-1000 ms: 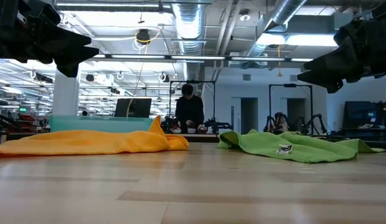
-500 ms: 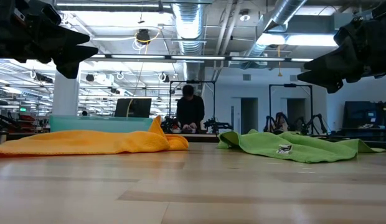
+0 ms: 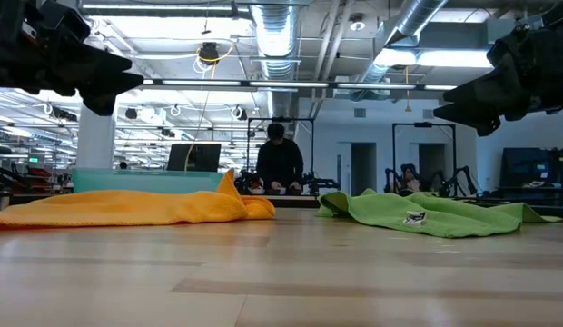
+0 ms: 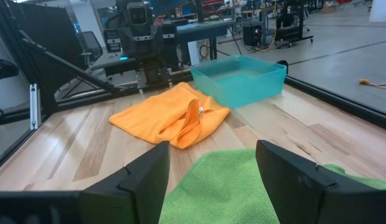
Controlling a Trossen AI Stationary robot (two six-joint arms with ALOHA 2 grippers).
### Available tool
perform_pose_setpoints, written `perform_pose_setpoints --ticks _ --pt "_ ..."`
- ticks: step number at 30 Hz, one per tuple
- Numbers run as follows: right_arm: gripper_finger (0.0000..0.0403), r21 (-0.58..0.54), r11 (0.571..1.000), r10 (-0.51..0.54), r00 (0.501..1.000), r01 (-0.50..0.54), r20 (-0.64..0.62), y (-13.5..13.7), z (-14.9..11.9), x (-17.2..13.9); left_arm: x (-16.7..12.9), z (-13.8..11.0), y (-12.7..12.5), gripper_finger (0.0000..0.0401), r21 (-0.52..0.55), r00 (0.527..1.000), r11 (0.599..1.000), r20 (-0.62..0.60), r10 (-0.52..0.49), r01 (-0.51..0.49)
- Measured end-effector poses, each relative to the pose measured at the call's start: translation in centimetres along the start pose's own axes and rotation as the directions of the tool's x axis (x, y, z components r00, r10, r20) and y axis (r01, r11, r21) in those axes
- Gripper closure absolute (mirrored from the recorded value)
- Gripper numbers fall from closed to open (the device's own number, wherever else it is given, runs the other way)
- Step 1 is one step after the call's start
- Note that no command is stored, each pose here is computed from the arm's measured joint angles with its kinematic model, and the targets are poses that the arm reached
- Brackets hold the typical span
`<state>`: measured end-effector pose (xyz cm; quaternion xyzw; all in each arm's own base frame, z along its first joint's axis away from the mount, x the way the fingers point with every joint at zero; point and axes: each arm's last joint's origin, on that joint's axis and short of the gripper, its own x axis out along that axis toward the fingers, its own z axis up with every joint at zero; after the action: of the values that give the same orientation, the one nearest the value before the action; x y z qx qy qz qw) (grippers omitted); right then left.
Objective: Roll microfiber towels into tight, uniform cylinder then place into a basket
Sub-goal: Roll the yellow microfiber cloth
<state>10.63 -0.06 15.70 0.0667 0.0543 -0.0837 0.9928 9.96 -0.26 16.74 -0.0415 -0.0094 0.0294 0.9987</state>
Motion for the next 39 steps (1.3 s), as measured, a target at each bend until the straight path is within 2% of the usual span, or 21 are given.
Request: perform_pose_setpoints --ticks 4,8,10,15,19,24,27,32,34,36,39 --pt "0.0143 0.0 1.0 0.0 1.0 0.0 0.0 0.0 0.0 0.0 0.0 0.0 0.0 0.0233 0.087 1.0 0.996 0.004 0.0 -0.001" --pt "0.0143 0.0 1.0 0.0 1.0 0.0 0.0 0.0 0.0 0.0 0.0 0.3 0.0 0.0233 0.114 0.999 0.993 0.032 0.006 -0.009" --pt "0.0143 0.0 1.0 0.0 1.0 0.0 0.0 0.0 0.0 0.0 0.0 0.3 0.1 0.0233 0.13 0.999 0.99 0.033 0.041 -0.045" --pt "0.0143 0.0 1.0 0.0 1.0 0.0 0.0 0.0 0.0 0.0 0.0 0.2 0.4 0.0233 0.119 0.988 0.981 0.03 0.148 -0.151" --pt "0.0143 0.0 1.0 0.0 1.0 0.0 0.0 0.0 0.0 0.0 0.1 0.0 0.4 0.0226 0.113 0.989 0.982 0.009 0.15 -0.15" --pt "0.0143 0.0 1.0 0.0 1.0 0.0 0.0 0.0 0.0 0.0 0.4 -0.2 0.4 0.0196 0.06 0.988 0.986 -0.019 0.155 -0.153" --pt "0.0143 0.0 1.0 0.0 1.0 0.0 0.0 0.0 0.0 0.0 0.5 0.4 0.4 0.0184 0.009 0.988 0.988 0.039 0.151 -0.152" --pt "0.0143 0.0 1.0 0.001 1.0 -0.001 0.0 0.0 0.0 0.0 0.4 2.4 0.2 0.0185 -0.031 0.963 0.992 0.236 0.128 -0.124" --pt "0.0143 0.0 1.0 0.0 1.0 0.0 0.0 0.0 0.0 0.0 0.4 2.9 0.1 0.0188 -0.002 0.952 0.992 0.282 0.119 -0.124" --pt "0.0143 0.0 1.0 0.0 1.0 0.0 0.0 0.0 0.0 0.0 0.6 3.5 0.0 0.0192 0.054 0.954 0.989 0.276 0.119 -0.139" --pt "0.0143 0.0 1.0 0.0 1.0 0.0 0.0 0.0 0.0 0.0 1.1 5.8 -0.2 0.0195 0.092 0.953 0.986 0.282 0.11 -0.141"
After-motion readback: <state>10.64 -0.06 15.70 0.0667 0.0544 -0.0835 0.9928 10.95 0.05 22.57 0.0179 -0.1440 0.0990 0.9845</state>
